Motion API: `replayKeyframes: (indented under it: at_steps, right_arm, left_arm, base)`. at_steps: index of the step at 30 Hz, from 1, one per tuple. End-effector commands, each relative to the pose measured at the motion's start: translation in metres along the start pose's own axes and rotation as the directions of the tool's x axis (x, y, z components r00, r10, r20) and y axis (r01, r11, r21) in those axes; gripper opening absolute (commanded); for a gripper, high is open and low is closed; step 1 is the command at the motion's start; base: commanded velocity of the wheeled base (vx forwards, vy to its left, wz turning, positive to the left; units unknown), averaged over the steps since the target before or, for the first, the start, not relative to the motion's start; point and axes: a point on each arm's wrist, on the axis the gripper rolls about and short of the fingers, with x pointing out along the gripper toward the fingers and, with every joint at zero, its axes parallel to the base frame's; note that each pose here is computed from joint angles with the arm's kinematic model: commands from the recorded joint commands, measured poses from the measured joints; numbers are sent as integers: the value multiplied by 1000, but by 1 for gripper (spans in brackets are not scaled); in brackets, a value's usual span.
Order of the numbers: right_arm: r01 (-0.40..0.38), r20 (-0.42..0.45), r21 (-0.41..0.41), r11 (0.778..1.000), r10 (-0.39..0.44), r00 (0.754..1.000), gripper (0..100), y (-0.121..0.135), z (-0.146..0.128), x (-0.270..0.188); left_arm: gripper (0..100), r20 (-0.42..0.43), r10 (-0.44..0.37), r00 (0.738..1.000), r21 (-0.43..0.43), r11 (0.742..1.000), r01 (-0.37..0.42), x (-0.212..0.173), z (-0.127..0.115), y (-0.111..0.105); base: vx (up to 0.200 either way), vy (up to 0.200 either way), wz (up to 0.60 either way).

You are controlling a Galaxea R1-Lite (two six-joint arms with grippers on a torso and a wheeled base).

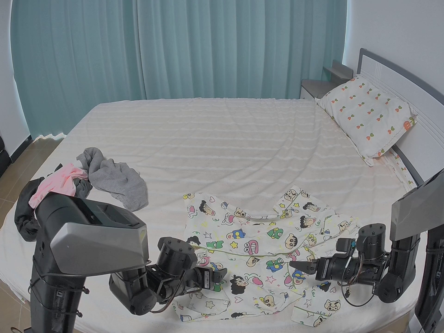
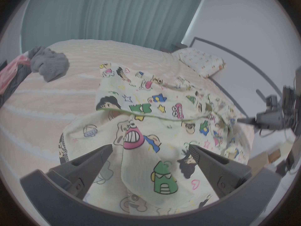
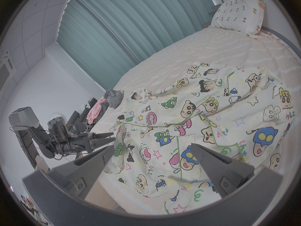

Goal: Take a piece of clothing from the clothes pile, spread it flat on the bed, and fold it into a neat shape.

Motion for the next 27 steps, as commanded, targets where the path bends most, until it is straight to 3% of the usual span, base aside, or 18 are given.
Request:
replayKeyframes:
  at_steps: [1, 20, 21, 27]
  right_arm:
    - [-5, 10, -3, 1000, 5, 1000, 100, 0, 1, 0]
    - [-4, 8, -3, 1000, 4, 1000, 100, 0, 1, 0]
    - [-4, 8, -3, 1000, 4, 1000, 100, 0, 1, 0]
    - [-4, 7, -4, 1000, 4, 1000, 100, 0, 0, 0]
  left_arm:
    - [100, -45, 17, 999, 24, 1000, -16, 9, -13, 4]
    - [100, -76, 1, 997, 22, 1000, 0, 10, -15, 4]
    - [0, -79, 4, 997, 21, 1000, -2, 9, -15, 5]
    - [0, -86, 11, 996, 19, 1000, -9, 6, -17, 7]
  base:
    - [0, 0, 0]
    - [0, 0, 0]
    - [0, 0, 0]
    - [0, 0, 0]
